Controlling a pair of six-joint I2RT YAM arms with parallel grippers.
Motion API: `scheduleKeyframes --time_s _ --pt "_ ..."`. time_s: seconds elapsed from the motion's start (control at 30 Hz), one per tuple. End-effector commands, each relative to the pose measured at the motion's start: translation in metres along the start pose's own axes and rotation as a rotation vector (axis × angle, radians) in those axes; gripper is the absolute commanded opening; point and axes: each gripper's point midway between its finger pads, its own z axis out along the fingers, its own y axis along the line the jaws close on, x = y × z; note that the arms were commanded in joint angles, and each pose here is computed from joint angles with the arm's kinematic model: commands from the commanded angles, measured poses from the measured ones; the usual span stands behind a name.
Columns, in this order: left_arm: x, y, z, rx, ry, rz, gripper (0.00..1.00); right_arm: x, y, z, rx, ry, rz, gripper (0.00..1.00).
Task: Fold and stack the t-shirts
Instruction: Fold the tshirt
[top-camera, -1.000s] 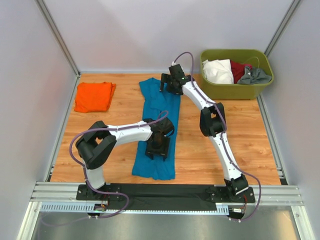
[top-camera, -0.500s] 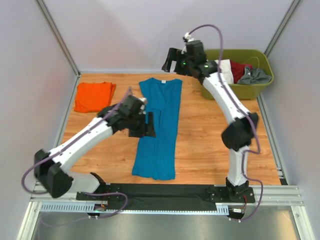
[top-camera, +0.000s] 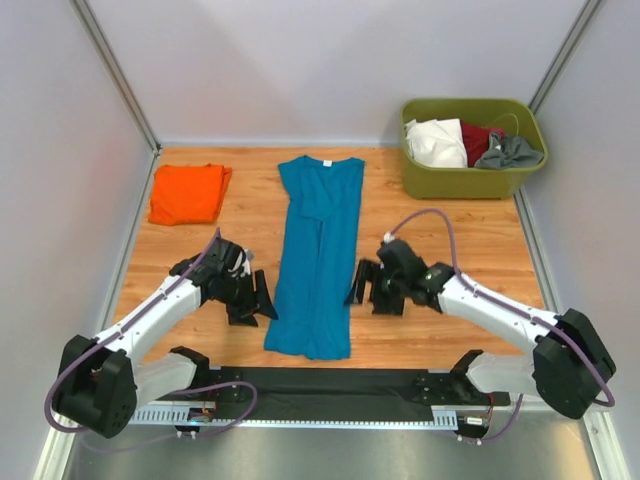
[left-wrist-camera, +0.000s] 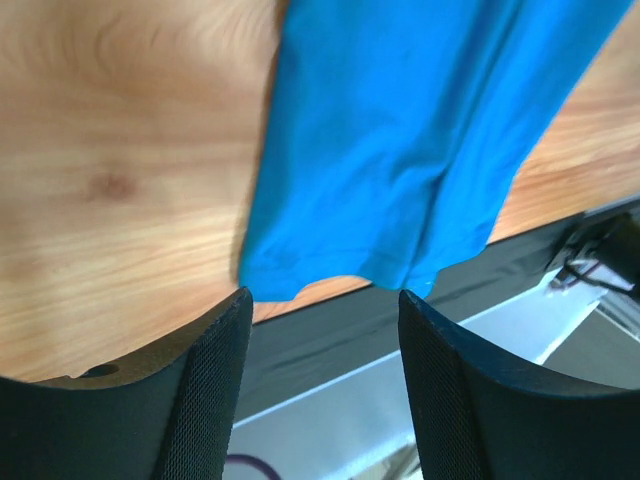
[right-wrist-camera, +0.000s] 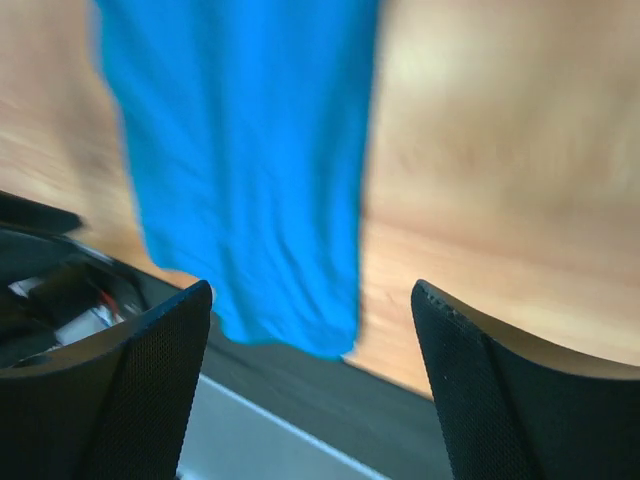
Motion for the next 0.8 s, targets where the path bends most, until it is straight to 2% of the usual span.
scheduleKeyframes --time_s 0.0,0.2,0.37,0.77 --pt "0.011 -0.003 0.0 0.066 0.01 0.008 0.66 0.034 0.024 -0.004 -0.142 0.017 0.155 0.82" --pt "0.038 0.014 0.013 0.077 0.037 -0.036 0.64 0.089 0.012 0.017 -0.102 0.098 0.205 0.78" --pt "0.048 0.032 0.019 -0.003 0.023 -0.072 0.64 0.117 0.009 0.026 -0.06 0.169 0.197 0.77" --pt "0.046 0.036 0.035 0.018 -0.003 -0.042 0.62 0.125 -0.023 0.025 0.03 0.14 0.237 0.67"
